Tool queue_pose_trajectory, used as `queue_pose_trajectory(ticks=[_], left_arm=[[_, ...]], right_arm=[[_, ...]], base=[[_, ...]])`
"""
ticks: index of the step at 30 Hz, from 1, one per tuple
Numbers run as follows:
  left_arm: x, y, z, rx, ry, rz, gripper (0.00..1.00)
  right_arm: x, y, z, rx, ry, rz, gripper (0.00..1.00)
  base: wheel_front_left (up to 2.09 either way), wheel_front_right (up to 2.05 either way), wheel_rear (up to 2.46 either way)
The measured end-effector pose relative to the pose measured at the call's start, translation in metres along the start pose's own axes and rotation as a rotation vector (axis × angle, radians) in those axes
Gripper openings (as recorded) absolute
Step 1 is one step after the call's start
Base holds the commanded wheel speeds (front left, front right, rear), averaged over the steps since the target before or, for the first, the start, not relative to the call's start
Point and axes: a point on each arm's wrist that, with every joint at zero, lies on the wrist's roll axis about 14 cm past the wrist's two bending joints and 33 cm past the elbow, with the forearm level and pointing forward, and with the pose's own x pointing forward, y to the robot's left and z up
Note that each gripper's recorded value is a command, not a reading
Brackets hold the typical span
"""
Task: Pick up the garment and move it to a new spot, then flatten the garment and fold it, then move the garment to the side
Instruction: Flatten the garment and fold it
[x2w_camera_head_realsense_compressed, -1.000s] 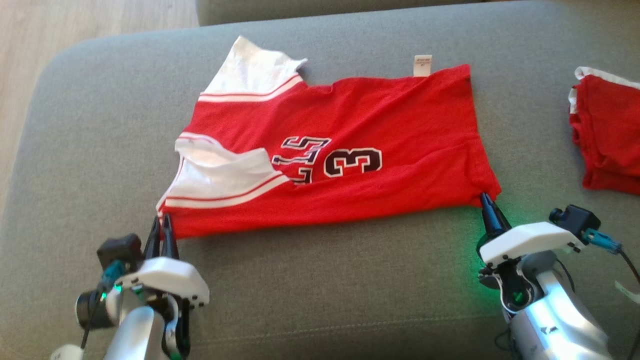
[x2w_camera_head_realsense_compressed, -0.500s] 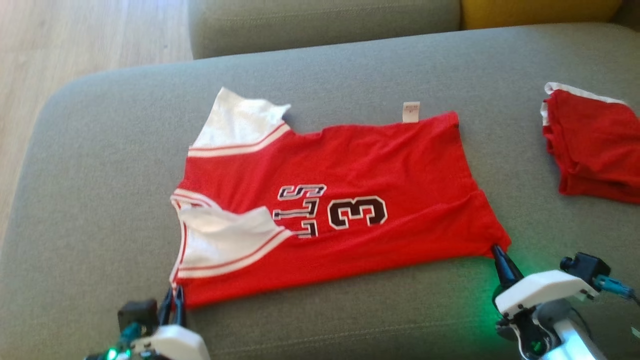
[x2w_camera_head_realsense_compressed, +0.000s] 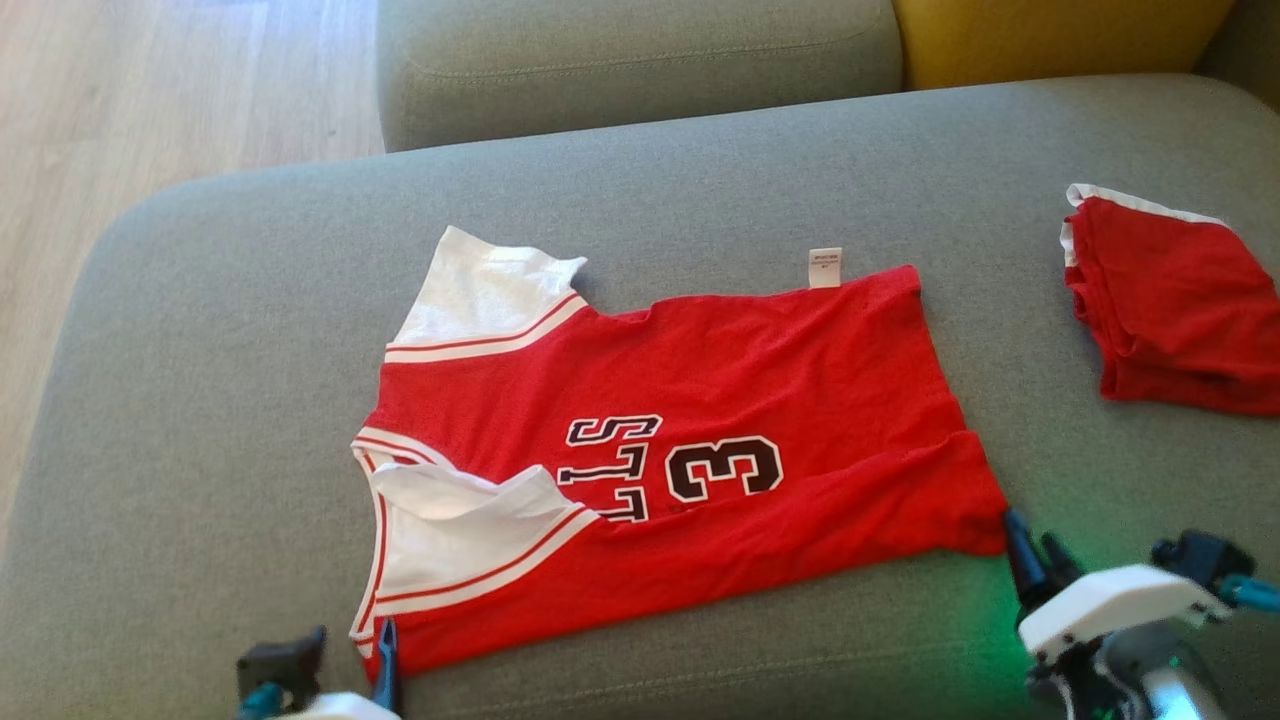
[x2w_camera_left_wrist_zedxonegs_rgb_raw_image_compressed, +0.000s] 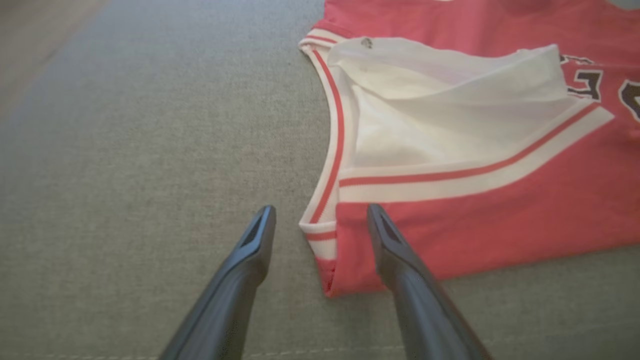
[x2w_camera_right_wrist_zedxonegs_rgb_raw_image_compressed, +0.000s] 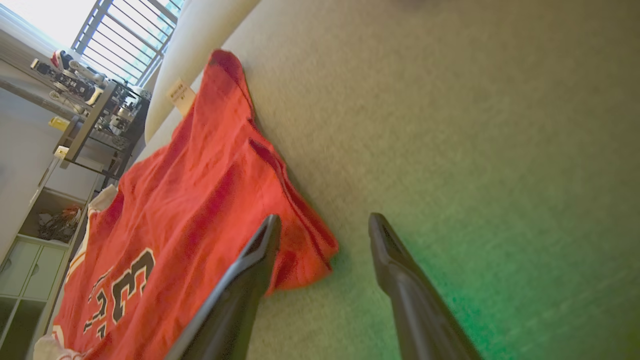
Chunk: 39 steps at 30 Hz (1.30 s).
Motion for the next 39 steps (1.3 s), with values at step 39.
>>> queue_pose_trajectory(ticks=[39], left_arm=[[0.249, -0.039, 0.14, 0.449, 0.087, -0.164, 1.0]], right_arm=[[0.069, 0.083, 0.117, -0.448, -0.369, 0.215, 1.0]], base=[[0.0, 0.0, 0.0]])
